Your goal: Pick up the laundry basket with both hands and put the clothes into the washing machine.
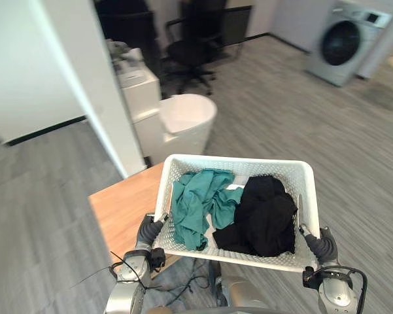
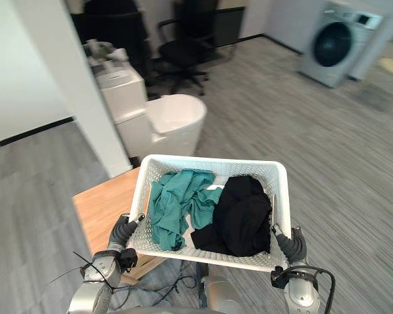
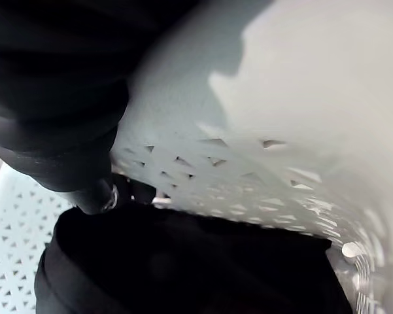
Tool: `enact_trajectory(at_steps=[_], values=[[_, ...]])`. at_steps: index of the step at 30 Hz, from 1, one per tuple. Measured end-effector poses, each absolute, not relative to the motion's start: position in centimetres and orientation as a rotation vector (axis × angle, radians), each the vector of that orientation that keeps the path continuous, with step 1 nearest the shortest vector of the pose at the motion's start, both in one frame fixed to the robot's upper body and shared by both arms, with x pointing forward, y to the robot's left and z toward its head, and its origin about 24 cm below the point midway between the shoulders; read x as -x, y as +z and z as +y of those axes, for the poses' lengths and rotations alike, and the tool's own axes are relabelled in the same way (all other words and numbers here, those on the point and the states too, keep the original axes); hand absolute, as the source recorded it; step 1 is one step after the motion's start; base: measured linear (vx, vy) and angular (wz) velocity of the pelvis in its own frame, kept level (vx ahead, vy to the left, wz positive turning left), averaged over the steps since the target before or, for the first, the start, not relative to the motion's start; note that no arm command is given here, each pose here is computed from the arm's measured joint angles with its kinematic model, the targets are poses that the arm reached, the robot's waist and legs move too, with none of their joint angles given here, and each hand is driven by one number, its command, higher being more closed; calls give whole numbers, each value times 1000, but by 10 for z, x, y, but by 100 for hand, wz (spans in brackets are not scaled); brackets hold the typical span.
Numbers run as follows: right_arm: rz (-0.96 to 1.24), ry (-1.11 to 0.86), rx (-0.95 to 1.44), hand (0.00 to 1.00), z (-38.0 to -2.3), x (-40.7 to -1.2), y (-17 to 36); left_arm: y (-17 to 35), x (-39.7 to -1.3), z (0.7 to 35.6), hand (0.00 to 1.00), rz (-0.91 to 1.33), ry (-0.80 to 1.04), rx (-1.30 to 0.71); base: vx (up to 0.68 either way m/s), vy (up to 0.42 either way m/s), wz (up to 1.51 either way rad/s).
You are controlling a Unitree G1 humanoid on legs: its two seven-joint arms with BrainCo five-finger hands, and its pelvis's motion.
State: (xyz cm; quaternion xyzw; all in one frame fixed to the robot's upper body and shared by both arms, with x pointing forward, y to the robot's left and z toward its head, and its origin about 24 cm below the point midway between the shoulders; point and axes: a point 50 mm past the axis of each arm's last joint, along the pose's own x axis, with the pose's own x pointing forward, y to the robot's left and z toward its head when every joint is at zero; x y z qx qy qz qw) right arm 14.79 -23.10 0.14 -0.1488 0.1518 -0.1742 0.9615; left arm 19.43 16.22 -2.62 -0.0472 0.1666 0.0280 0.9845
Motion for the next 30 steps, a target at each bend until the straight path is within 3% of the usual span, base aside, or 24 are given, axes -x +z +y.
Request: enact_trajectory(at_steps=[12,21,30], values=[[242,-349,326,100,-236,-175,4,-24,-216,160,100,311,89,159,-111,-212,-149],[259,-322,331,100,-233,-174,-3,-34,-207,163,100,351,119,200,-14,-182,-37],[224,-256,393,100,-234,-182,6,-30,-180,167,100,344,180,249,173,91,-58]])
